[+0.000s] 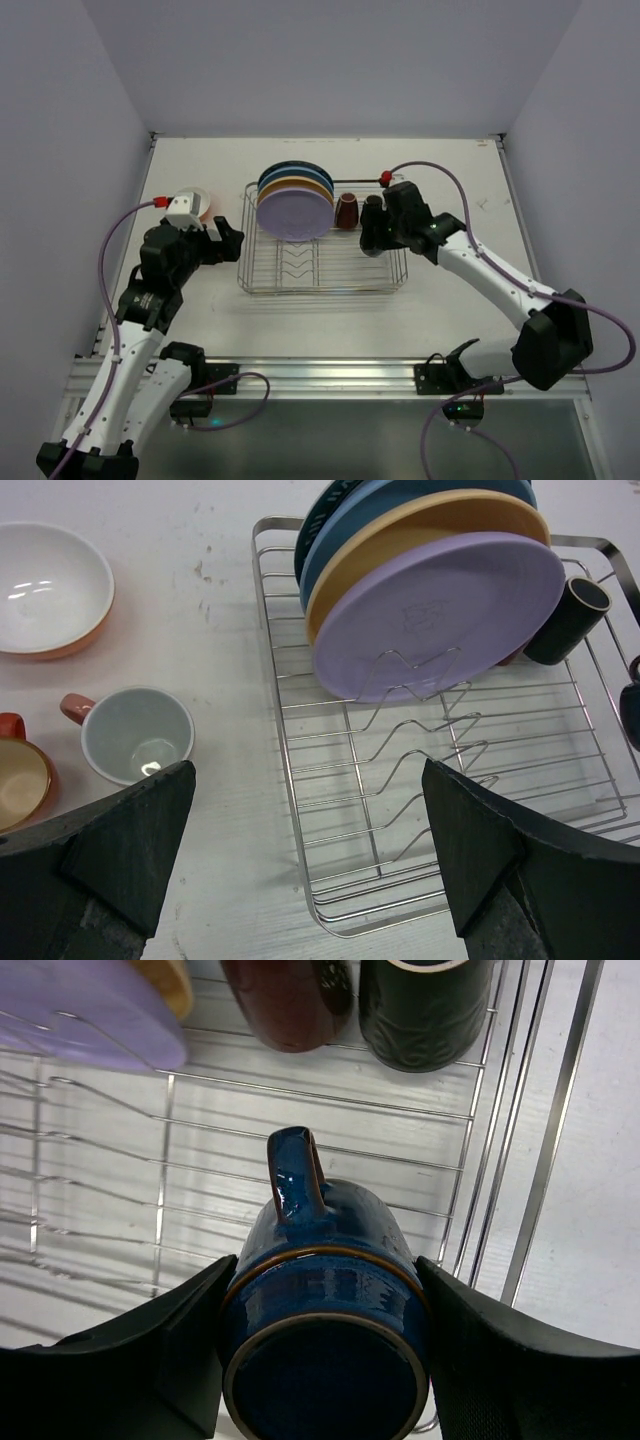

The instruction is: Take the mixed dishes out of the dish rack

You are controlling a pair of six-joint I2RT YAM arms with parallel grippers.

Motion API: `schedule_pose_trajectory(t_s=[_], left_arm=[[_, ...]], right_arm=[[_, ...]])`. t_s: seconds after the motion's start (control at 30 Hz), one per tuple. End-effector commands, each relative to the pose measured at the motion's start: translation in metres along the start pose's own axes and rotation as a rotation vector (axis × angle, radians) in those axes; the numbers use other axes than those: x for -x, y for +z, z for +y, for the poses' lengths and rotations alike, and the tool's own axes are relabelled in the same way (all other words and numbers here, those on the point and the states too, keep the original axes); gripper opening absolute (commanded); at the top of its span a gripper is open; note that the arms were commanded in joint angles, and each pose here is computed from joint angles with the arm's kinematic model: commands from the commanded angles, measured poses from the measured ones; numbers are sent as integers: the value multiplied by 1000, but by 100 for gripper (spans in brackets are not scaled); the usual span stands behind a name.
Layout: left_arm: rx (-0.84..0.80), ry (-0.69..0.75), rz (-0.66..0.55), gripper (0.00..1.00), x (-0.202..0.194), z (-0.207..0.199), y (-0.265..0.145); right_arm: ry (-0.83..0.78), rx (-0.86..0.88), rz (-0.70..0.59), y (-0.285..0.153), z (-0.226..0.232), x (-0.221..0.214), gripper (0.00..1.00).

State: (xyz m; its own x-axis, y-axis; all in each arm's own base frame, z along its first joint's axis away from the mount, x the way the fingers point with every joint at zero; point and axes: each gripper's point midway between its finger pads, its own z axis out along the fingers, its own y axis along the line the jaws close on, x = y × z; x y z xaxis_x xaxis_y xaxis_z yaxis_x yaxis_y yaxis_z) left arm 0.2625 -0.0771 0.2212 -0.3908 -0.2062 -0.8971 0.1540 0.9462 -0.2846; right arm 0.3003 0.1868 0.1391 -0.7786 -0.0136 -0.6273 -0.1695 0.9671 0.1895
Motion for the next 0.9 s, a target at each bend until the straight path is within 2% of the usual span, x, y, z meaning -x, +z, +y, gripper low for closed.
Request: schedule_pose_trajectory(t_s=[0.0, 0.23, 0.43, 0.5, 0.63, 0.77, 0.87], left_arm=[[-22, -3, -67, 100, 23, -8, -8], [-29, -3, -83, 100, 37, -13, -15], [-13, 32, -134, 100, 71, -18, -25], [-63, 16, -133, 100, 79, -30, -25], [-311, 37, -151, 100, 99, -78, -33], [-465, 65, -121, 100, 107, -111, -36], [-605, 76, -155, 100, 118, -149, -49]], right_arm=[[-3, 137, -121, -35, 22, 28, 0], [2, 293, -280, -96, 39, 47, 0], [75, 501, -386, -162, 64, 59, 0], [119, 560, -417, -179, 70, 62, 0], [142, 729, -441, -217, 91, 64, 0], [155, 822, -417, -228, 104, 64, 0], [186, 871, -422, -237, 110, 67, 0]])
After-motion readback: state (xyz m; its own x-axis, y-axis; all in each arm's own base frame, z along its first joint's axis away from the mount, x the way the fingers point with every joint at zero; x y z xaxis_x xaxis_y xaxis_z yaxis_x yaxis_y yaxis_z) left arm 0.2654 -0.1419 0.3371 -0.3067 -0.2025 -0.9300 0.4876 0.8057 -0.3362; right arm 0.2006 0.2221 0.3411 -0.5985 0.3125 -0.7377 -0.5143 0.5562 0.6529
